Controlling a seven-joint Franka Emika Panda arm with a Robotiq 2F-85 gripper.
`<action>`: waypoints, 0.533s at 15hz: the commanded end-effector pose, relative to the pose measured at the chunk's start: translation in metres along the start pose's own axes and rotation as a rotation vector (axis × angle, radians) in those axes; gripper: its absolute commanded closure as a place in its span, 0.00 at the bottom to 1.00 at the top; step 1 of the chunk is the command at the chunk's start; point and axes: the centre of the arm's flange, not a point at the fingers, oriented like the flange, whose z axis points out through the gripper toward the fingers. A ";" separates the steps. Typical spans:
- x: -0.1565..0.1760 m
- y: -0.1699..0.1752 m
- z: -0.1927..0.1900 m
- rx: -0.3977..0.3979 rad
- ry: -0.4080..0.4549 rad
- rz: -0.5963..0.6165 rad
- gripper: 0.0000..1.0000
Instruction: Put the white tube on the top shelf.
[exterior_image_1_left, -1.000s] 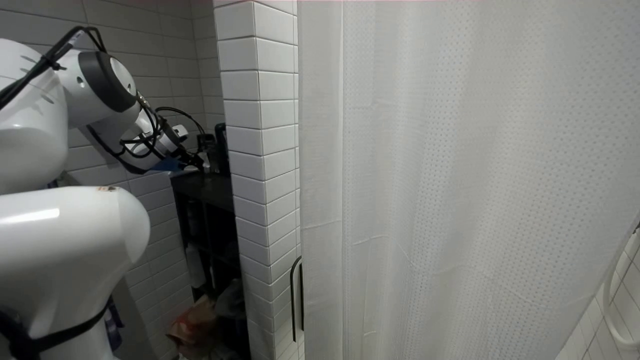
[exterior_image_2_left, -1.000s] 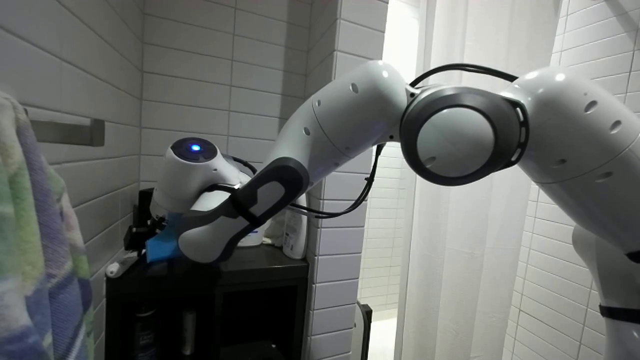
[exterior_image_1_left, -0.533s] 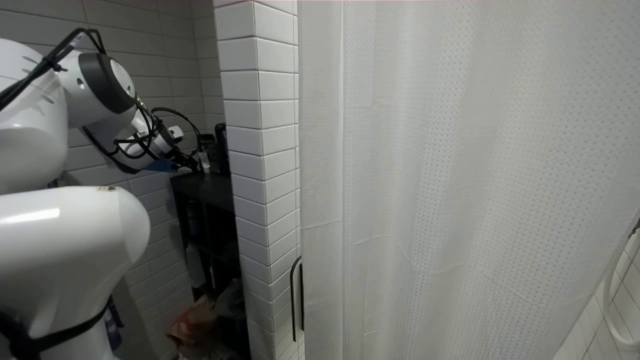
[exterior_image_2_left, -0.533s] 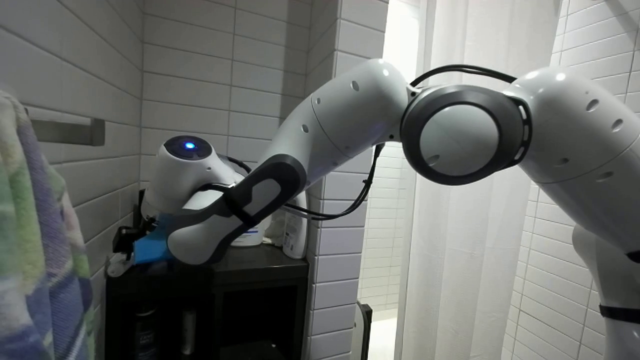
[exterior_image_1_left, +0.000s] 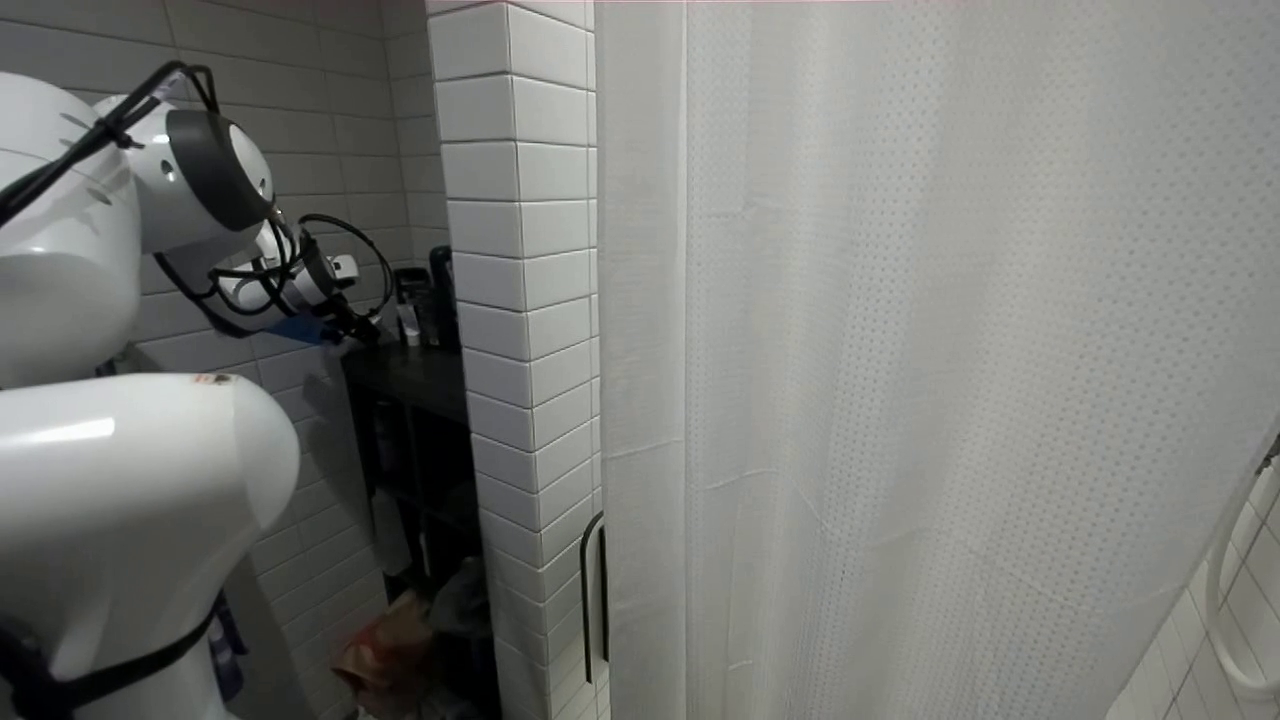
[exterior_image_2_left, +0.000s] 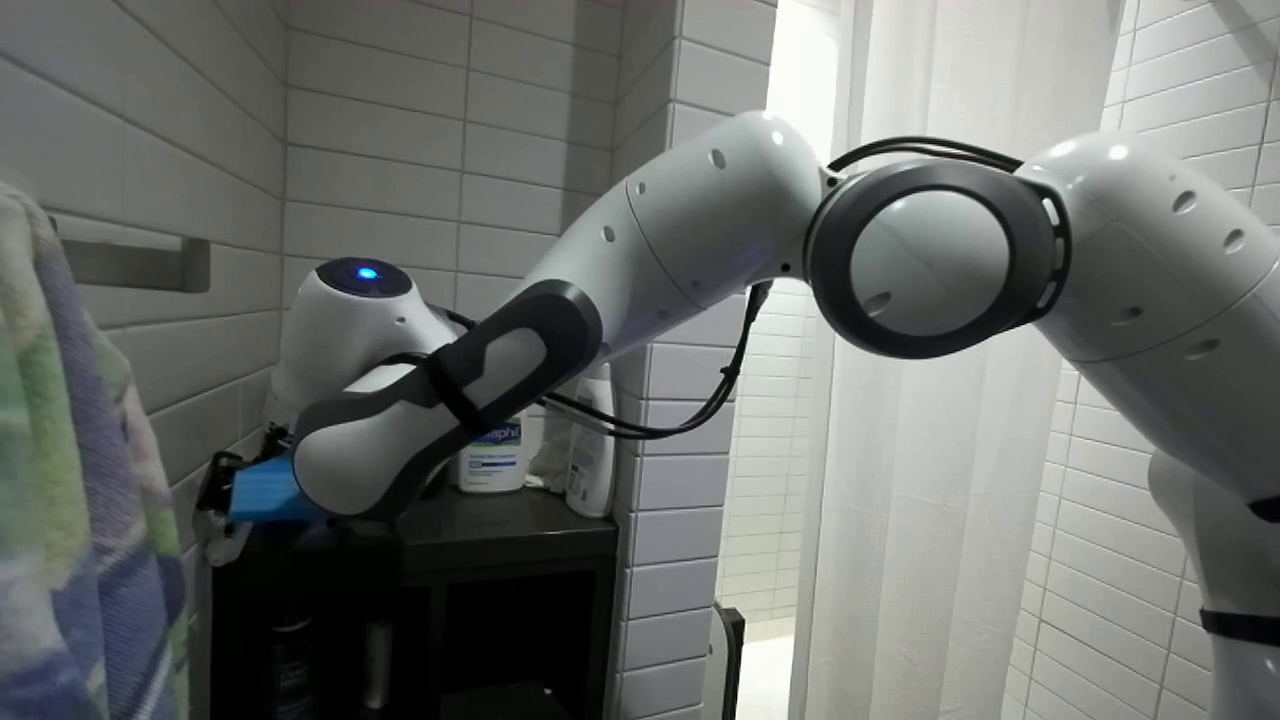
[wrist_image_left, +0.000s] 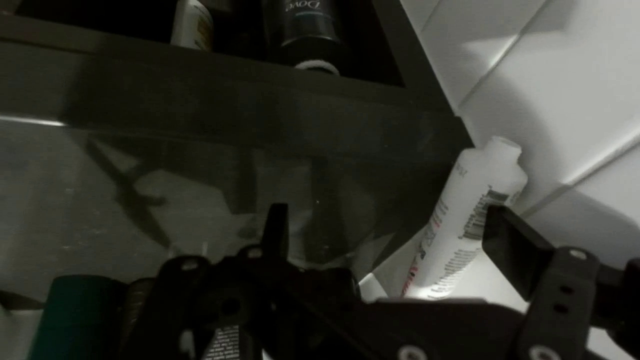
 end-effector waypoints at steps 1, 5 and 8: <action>0.013 -0.003 -0.002 0.016 -0.018 0.041 0.00; 0.019 -0.004 -0.006 0.051 -0.059 0.090 0.00; 0.021 -0.002 -0.004 0.069 -0.089 0.125 0.00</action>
